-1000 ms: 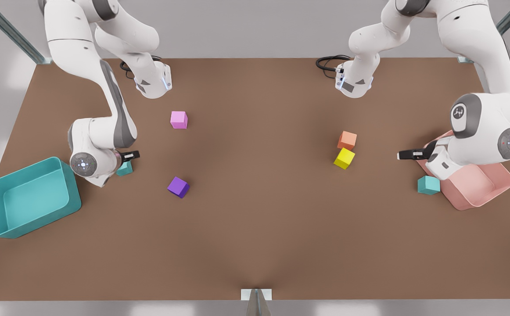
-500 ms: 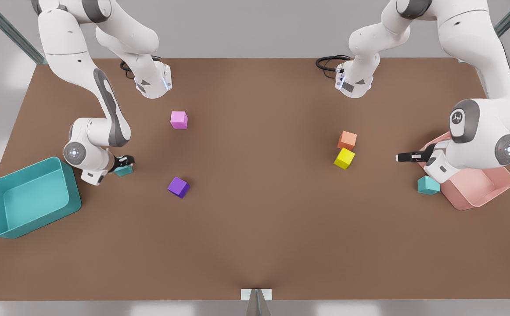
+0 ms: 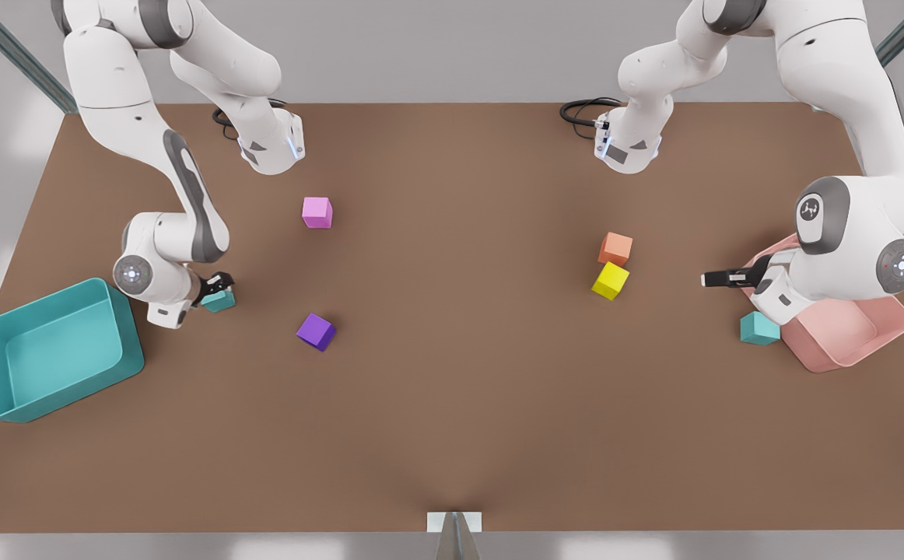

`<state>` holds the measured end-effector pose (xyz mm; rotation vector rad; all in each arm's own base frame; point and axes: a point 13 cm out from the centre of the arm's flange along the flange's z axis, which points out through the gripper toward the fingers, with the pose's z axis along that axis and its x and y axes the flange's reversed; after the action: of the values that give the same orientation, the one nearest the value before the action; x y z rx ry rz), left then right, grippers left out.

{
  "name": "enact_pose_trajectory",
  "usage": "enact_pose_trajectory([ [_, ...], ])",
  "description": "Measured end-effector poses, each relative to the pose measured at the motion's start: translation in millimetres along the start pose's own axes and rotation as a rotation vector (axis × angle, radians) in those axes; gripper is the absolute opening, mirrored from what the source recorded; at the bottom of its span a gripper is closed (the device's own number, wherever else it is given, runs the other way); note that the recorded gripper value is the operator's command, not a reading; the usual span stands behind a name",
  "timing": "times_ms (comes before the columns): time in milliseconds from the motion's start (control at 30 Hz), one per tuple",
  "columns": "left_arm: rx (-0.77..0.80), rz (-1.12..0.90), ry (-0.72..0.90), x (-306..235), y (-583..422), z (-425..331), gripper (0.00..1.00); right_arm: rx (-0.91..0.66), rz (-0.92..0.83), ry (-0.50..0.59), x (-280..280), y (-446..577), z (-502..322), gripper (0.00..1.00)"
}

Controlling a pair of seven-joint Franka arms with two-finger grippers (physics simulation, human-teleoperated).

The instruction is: Stack the two blue cubes on top of each other

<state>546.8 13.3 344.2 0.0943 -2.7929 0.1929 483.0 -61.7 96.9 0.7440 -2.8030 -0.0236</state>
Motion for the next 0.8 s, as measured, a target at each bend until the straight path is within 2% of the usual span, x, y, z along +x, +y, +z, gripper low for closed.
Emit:
enact_pose_trajectory([
  [467,-0.004,-0.021,-0.006,-1,-6,-3,1.00,-0.039,-0.027,0.022,8,-4,42,1.00],
  [633,0.014,-0.171,0.005,-8,41,5,1.00,-0.037,-0.018,0.014,12,-7,48,0.99],
  [667,0.016,-0.232,0.003,-8,62,7,1.00,-0.035,-0.019,0.012,11,-7,48,0.96],
  [733,-0.038,-0.332,0.002,-8,81,13,1.00,-0.035,-0.019,0.009,10,-7,49,0.78],
  [800,-0.081,-0.390,0.003,-4,82,22,1.00,-0.037,-0.019,0.009,9,-6,50,0.71],
])
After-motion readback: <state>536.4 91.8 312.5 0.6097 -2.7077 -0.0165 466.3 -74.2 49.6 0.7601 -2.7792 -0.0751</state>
